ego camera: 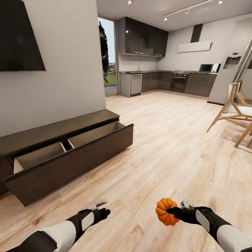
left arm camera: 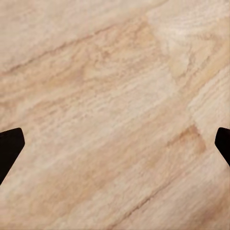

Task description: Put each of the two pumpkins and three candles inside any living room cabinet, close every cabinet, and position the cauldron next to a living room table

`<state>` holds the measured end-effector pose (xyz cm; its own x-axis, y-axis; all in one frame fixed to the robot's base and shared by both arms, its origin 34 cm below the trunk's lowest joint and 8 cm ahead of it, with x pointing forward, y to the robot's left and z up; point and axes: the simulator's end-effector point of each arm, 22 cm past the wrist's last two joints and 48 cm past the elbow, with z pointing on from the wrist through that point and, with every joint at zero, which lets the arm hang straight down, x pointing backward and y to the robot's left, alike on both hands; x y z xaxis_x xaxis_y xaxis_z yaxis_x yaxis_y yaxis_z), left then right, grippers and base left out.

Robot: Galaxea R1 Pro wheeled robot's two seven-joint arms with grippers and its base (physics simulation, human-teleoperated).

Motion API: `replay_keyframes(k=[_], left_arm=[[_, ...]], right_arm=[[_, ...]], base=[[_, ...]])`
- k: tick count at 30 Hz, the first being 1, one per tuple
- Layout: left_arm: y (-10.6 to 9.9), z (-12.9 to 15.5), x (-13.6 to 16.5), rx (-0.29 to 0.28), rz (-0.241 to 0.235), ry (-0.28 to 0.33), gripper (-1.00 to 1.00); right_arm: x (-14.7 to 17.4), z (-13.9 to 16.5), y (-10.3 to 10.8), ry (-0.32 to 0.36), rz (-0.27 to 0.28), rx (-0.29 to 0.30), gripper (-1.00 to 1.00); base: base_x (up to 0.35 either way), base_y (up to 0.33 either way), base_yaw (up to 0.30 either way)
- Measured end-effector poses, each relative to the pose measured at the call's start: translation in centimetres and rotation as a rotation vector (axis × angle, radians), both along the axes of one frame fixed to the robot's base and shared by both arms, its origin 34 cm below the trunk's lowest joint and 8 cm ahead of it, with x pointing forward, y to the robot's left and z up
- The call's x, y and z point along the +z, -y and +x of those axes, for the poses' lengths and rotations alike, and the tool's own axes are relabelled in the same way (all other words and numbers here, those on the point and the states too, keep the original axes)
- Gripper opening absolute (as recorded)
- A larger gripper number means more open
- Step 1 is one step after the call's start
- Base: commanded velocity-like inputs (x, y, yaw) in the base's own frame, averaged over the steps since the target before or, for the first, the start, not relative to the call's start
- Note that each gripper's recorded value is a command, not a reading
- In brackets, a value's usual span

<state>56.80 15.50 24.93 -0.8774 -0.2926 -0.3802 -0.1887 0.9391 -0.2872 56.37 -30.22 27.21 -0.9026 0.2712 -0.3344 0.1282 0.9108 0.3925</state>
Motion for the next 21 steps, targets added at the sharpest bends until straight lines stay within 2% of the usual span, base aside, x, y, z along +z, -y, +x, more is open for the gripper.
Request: replay_keyframes(k=[5,8,14,21], left_arm=[[0.28,0.02,0.08,-0.001,-0.003,0.002,1.00],[0.33,0.14,0.21,0.009,-0.013,0.003,1.00],[0.42,0.29,0.40,0.073,-0.063,-0.004,1.00],[0.29,0.39,0.45,0.090,-0.075,-0.003,1.00]], right_arm=[[0.00,-0.03,0.02,0.000,-0.003,0.004,-1.00],[0.02,-0.05,-0.03,0.000,-0.005,0.008,-1.00],[-0.03,-0.22,-0.10,-0.003,-0.015,0.024,-1.00],[-0.15,-0.35,-0.66,-0.007,-0.009,0.029,-1.00]], base=[[0.000,0.000,0.081],[0.000,0.000,0.249],[0.000,0.000,0.271],[0.000,0.000,0.286]])
